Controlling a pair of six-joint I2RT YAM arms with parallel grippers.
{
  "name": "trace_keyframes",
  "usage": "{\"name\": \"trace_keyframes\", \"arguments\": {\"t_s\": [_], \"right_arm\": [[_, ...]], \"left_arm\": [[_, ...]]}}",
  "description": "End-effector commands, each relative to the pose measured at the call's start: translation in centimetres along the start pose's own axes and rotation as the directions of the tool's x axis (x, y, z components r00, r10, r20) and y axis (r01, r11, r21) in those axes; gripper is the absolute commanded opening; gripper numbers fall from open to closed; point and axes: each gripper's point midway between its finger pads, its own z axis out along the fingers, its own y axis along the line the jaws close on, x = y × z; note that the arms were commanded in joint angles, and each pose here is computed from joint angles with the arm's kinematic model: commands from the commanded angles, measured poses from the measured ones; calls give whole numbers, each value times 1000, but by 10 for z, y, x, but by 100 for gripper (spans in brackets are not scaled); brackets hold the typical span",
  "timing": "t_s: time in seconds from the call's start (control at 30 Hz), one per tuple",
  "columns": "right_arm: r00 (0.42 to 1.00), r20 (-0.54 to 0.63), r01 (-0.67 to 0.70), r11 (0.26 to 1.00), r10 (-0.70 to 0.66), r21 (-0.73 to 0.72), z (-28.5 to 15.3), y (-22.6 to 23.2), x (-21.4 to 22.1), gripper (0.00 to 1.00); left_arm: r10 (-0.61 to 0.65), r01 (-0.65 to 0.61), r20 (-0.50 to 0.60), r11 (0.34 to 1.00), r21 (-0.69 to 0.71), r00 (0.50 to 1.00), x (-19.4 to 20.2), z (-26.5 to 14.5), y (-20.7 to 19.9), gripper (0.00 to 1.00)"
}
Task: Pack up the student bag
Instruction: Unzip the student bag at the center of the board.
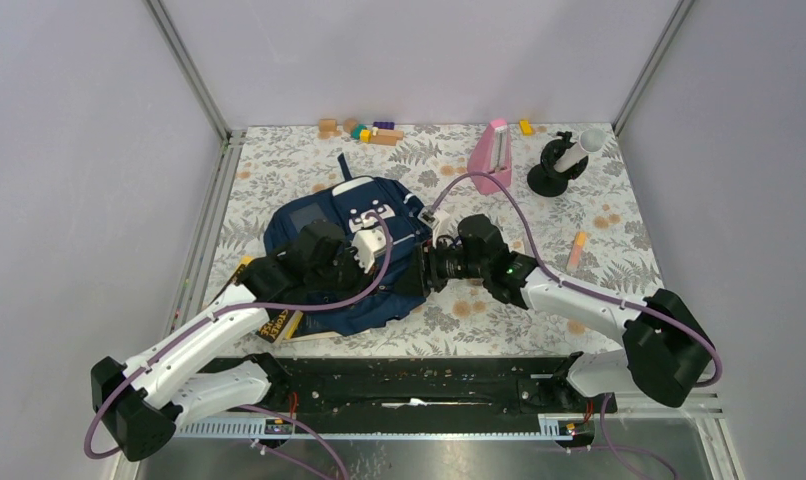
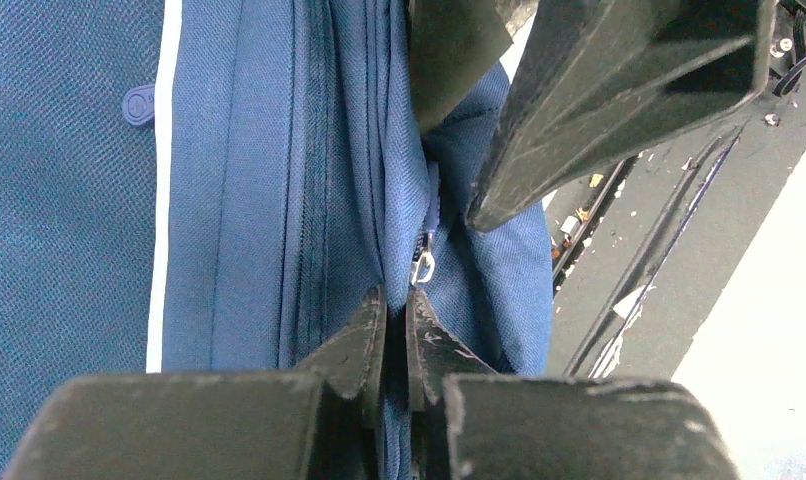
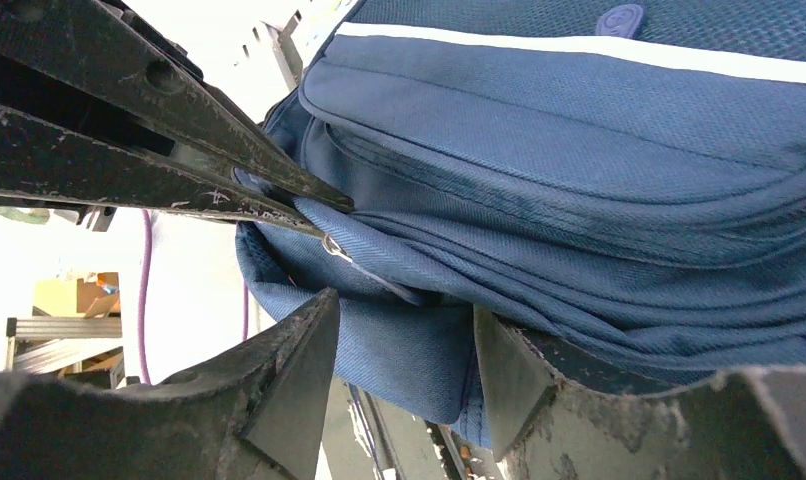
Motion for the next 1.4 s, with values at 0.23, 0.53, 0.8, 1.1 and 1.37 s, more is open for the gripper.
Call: {"name": "trace_keyframes", "arguments": {"t_s": [0.23, 0.53, 0.8, 1.1, 1.37], "right_arm": [[999, 44, 21, 997, -18, -79, 17, 17, -4, 46], [995, 96, 45, 990, -32, -137, 21, 28, -16, 37], [994, 98, 64, 979, -45, -194, 16, 43, -17, 33], [994, 107, 56, 969, -31, -239, 9, 54, -15, 32], [992, 122, 54, 952, -18, -301, 10, 68, -25, 38]], "left_arm": [[30, -44, 153, 995, 91, 988, -44, -5, -17, 0], [27, -43, 147, 993, 107, 989, -43, -3, -20, 0], [25, -41, 145, 994, 106, 989, -43, -3, -19, 0], [25, -40, 143, 994, 104, 989, -42, -3, -19, 0], [25, -41, 145, 994, 104, 989, -43, -3, -19, 0]]}}
